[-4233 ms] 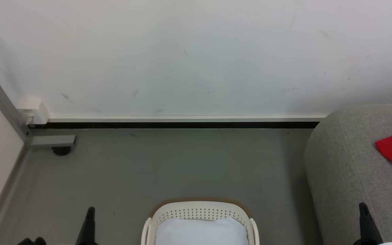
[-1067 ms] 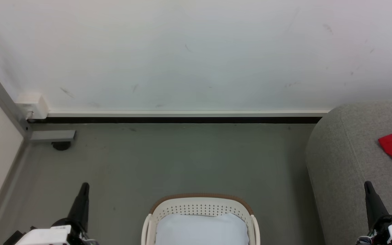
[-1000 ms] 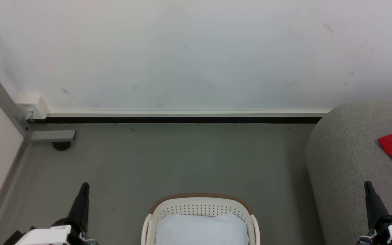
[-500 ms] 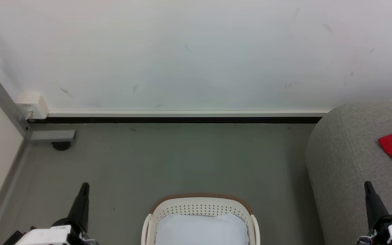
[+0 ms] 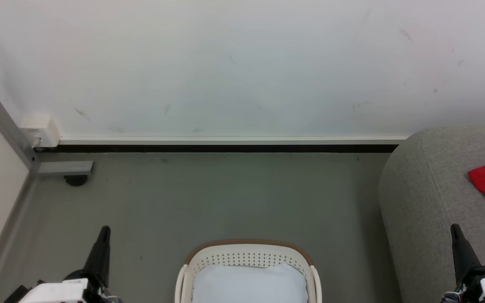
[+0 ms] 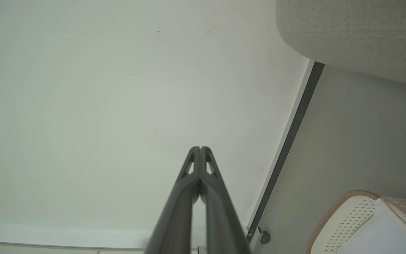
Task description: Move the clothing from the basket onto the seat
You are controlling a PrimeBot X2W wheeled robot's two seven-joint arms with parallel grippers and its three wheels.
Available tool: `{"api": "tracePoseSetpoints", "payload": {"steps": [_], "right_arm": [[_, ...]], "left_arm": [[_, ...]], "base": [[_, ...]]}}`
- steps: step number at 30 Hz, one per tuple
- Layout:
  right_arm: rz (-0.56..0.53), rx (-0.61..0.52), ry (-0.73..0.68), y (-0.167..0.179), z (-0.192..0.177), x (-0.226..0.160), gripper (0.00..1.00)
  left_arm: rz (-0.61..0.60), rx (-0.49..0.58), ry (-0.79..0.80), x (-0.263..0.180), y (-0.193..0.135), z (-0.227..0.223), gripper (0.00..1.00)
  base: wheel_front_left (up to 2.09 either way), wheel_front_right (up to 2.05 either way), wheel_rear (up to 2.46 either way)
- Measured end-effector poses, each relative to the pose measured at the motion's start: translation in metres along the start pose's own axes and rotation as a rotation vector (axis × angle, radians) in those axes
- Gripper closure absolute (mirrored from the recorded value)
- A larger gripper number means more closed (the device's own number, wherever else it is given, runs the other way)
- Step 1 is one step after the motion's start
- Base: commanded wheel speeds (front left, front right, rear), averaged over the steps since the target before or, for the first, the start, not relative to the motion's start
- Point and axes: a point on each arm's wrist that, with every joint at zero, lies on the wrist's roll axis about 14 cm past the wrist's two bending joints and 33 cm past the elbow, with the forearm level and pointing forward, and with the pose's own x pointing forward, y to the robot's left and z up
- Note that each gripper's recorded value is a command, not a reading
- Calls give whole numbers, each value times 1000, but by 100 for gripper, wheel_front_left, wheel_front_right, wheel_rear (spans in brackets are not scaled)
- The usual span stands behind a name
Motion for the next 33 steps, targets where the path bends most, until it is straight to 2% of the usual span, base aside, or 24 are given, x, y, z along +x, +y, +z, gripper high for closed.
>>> {"api": "tracePoseSetpoints", "payload": {"steps": [33], "right_arm": [[0,0,0,0,0,0,100]], "left_arm": [[0,0,0,0,0,0,100]], "base": [[0,0,0]]}}
